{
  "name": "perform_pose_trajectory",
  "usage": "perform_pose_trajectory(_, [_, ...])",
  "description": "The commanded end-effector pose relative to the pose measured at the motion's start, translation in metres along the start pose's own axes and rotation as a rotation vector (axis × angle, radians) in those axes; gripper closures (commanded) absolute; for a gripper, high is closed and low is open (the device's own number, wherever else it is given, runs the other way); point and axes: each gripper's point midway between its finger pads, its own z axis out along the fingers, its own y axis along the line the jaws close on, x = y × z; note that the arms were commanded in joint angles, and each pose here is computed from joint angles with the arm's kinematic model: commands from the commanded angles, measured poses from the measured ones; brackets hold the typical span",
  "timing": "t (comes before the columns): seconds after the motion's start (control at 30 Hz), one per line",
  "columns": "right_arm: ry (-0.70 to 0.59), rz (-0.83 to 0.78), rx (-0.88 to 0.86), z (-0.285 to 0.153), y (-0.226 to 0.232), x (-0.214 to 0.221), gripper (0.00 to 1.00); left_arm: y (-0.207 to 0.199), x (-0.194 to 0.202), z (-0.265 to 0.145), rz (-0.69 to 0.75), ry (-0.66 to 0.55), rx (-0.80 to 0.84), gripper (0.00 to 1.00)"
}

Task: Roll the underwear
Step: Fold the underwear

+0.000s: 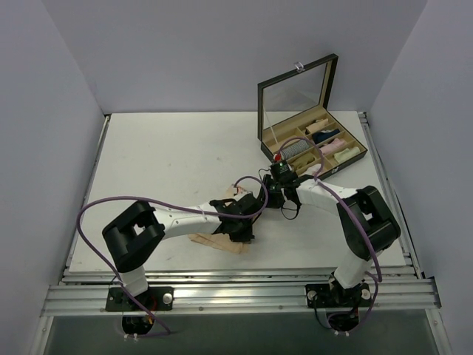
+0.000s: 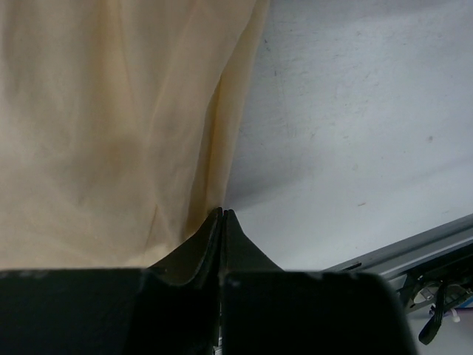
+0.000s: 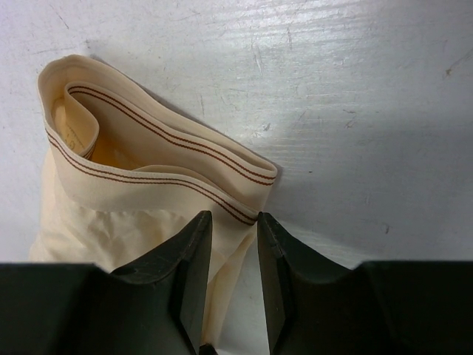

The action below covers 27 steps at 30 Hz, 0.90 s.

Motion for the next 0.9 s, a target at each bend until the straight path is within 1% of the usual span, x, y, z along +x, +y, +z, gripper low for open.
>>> perform_pose_trajectory(0.0, [-0.010,-0.002,0.028,-0.001,0.000,-0.002,0.72,0.001,0.007,0.005,-0.002,0.002,-0.028,0.96])
perform_pose_trajectory(0.17, [-0.004,-0.004,0.026,0.001,0.001,0.000,0.75,0.003,0.013,0.010,-0.002,0.017,-0.053,0.98])
perform_pose_trajectory(0.27, [-0.005,-0.009,0.030,0.001,0.001,-0.001,0.83,0.011,0.017,0.012,-0.011,0.026,-0.080,0.98])
perform_pose_trajectory(0.3, [-0.009,-0.012,0.032,0.001,0.001,-0.002,0.89,0.013,0.019,0.013,-0.012,0.030,-0.086,0.98])
perform_pose_trajectory(0.47, [-0.016,-0.016,0.030,0.002,0.003,-0.007,1.00,0.026,0.027,0.016,-0.024,0.048,-0.120,0.98])
perform_pose_trajectory(0.83, [-0.050,-0.046,0.015,0.001,0.010,-0.025,1.00,0.036,0.030,0.011,-0.026,0.050,-0.154,0.98])
perform_pose_trajectory(0.87, [-0.038,-0.048,0.029,0.000,0.007,-0.024,1.00,0.036,0.029,0.010,-0.026,0.048,-0.153,0.98])
